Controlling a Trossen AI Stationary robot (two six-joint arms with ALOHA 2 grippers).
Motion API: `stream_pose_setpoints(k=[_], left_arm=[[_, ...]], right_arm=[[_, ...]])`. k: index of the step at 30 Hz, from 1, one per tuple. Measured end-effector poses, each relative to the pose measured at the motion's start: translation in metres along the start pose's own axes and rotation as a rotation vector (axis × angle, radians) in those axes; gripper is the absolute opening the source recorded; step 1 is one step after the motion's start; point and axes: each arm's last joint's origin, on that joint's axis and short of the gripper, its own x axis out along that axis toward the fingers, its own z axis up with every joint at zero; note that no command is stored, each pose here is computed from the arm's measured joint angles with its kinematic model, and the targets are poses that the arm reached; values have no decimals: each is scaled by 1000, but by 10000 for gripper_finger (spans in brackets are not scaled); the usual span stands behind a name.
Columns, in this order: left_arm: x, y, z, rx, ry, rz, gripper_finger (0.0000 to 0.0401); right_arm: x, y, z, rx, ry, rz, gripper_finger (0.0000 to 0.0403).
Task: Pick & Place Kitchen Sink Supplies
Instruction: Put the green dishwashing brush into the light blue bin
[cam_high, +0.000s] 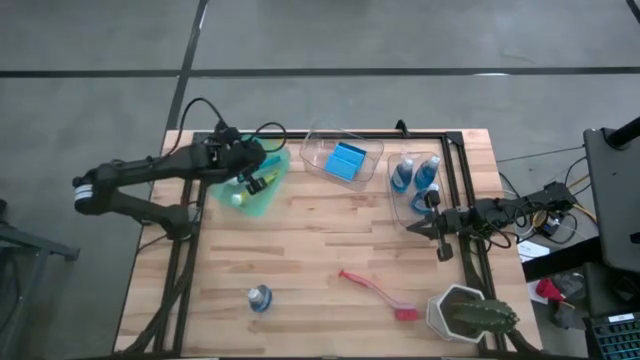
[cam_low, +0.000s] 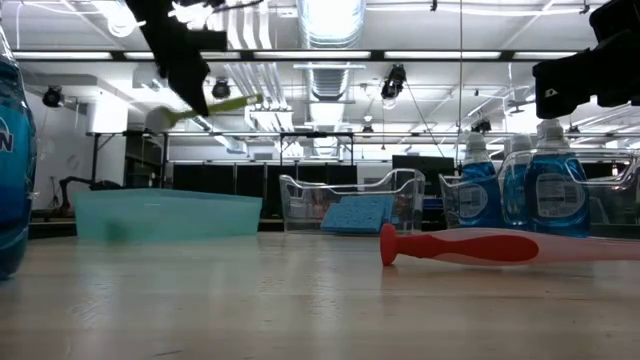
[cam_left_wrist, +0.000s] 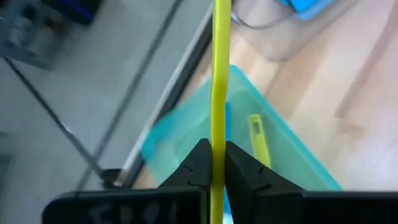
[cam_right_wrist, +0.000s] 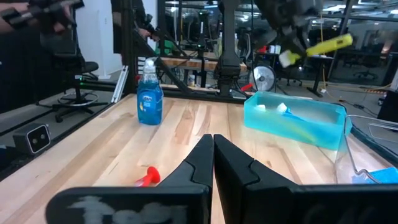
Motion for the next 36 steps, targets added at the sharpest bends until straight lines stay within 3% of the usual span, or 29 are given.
stream_pose_setpoints(k=[11,23,29,36], left_arm=[[37,-1,-20,-89,118,-55,29],[68,18,-27,-221,213,-59,29],[85,21,-30,-294,254,-138,26],[104,11,-34,-288,325,-205,21]], right_arm=[[0,0,0,0,0,0,8],[0,0,0,0,0,0,8],[0,0,0,0,0,0,8],[0,0,0,0,0,0,8]])
